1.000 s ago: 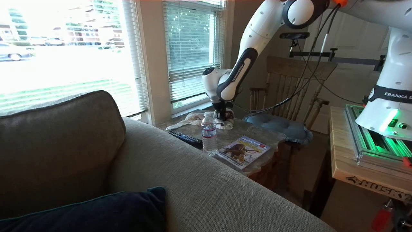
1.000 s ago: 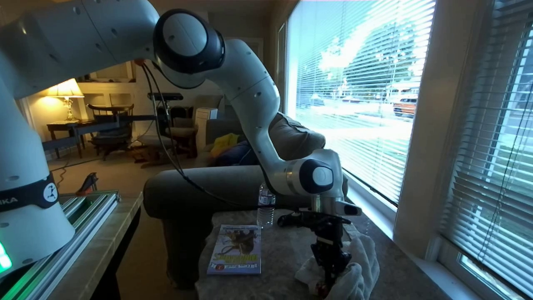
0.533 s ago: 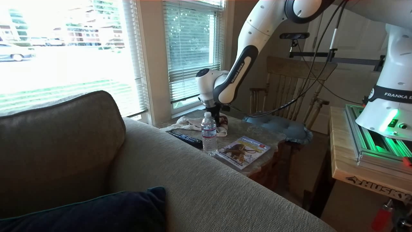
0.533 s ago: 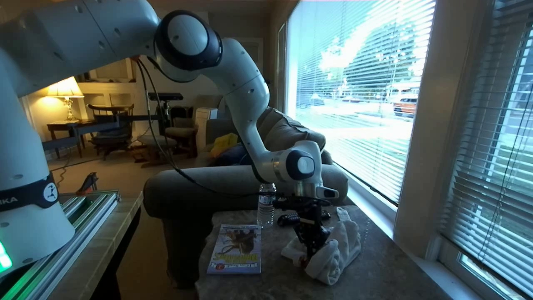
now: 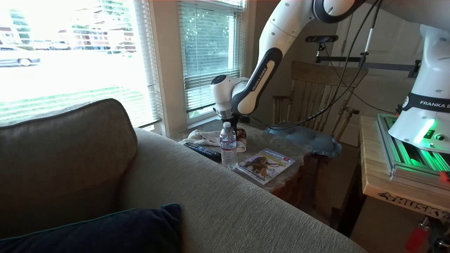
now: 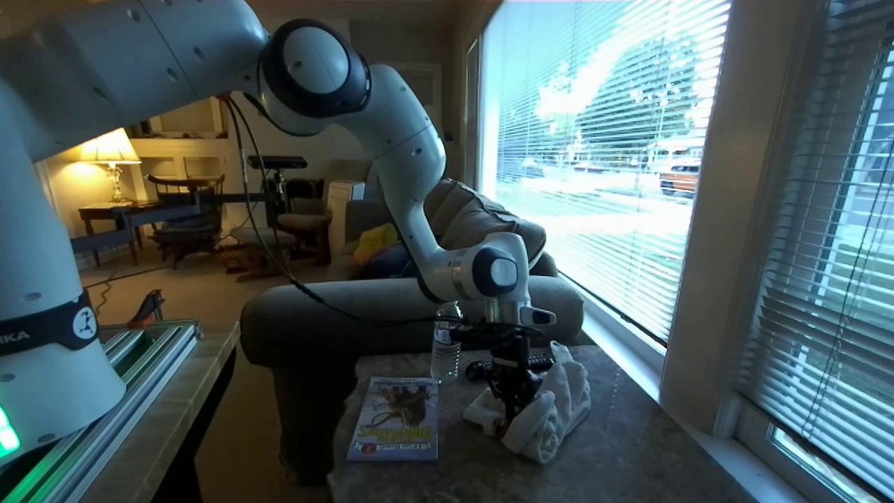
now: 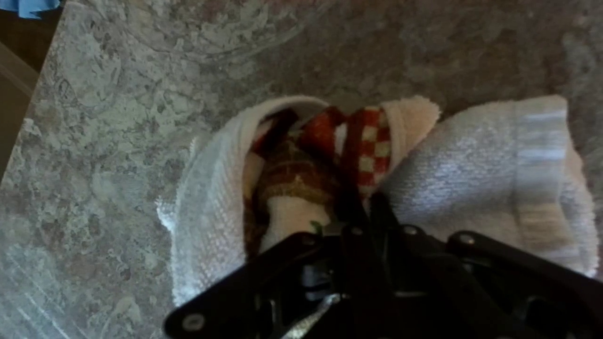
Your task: Move the black remote to the left and wipe the table with the white cloth
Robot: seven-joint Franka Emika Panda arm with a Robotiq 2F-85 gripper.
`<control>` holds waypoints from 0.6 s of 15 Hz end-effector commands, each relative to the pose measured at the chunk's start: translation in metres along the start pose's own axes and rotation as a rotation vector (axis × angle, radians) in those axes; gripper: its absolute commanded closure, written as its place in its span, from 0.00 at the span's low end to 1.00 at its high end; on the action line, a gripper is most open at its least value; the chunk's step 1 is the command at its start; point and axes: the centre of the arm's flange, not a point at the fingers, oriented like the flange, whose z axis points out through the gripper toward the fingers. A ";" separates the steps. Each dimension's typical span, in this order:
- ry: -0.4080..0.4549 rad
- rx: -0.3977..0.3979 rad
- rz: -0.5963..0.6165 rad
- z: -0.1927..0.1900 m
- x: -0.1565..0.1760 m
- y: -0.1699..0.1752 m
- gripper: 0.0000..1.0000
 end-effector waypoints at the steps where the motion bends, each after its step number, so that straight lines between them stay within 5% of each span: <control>1: 0.011 0.026 -0.013 -0.002 -0.011 -0.004 0.68; 3: 0.030 0.047 0.002 -0.010 -0.014 0.003 0.60; 9: 0.128 0.075 0.087 -0.045 -0.022 0.046 0.17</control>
